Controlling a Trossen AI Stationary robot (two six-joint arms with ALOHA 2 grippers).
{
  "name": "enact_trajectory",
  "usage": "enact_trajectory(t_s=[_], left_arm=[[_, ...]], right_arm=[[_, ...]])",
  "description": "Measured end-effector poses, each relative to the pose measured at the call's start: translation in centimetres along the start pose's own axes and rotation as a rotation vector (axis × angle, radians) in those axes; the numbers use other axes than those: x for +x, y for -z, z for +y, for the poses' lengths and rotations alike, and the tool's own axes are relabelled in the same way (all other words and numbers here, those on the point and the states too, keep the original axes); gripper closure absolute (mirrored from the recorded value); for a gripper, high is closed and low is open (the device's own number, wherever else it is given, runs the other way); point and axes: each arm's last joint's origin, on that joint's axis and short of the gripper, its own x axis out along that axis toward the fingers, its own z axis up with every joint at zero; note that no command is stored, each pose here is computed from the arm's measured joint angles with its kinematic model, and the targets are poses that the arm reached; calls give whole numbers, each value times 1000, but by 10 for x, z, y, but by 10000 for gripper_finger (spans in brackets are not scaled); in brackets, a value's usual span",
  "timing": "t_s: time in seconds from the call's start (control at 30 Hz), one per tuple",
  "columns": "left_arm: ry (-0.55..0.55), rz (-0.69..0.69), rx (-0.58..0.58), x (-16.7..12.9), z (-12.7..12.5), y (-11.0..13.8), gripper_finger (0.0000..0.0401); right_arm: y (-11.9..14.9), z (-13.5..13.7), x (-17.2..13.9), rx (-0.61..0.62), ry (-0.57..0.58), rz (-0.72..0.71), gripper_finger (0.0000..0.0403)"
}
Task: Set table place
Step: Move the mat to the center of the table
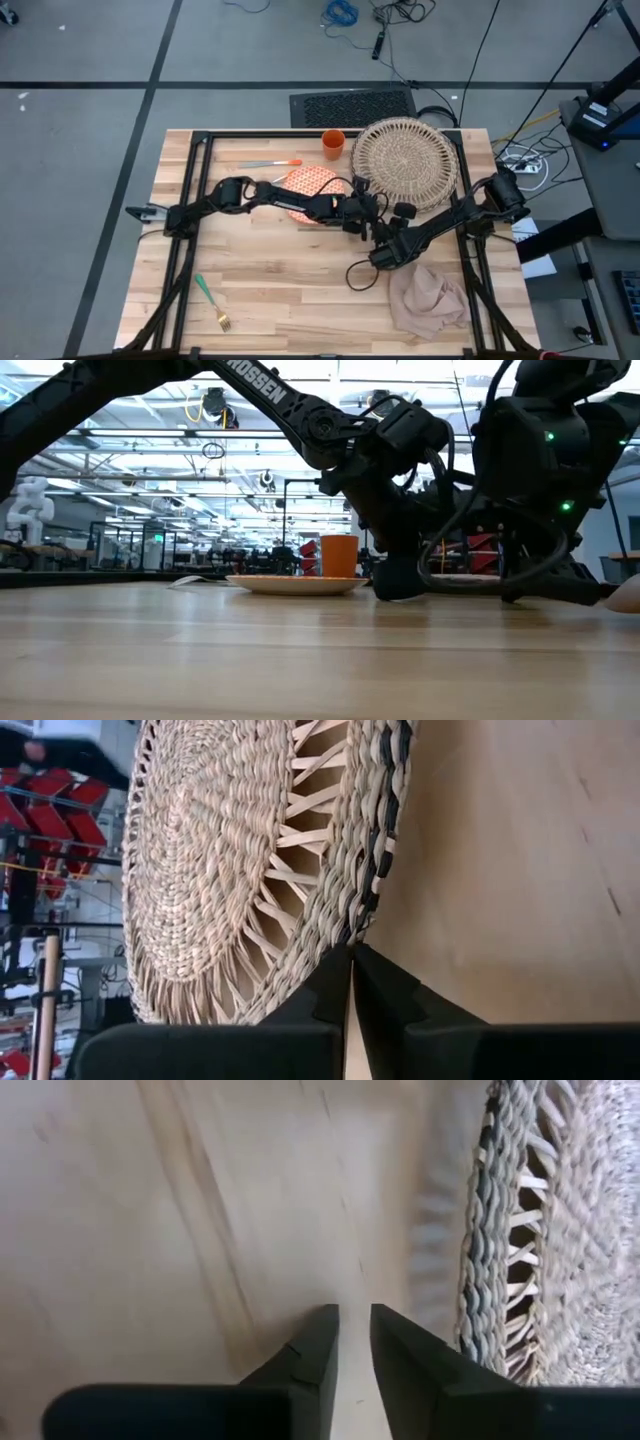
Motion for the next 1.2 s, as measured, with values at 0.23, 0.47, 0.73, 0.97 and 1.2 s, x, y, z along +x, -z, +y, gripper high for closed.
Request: enact_trajectory(t_s=[0.23,0.47,0.73,0.97,1.2], left_arm=[[-17,17,-4,-1,-1,-1,401],[-15,18,-6,-2,-3,-1,401],[22,55,-7,-4,-8,2,400],[13,79,11,-5,-9,3,334],[-18,104,1,-7,-11,2,241]], right_arm=[[4,1,-3,11,50,-32,270],[5,-1,-3,18,74,-27,225],[8,-2,-4,20,57,18,207],[22,-7,-10,-18,20,192,207],[35,-3,-31,-19,-98,238,206]])
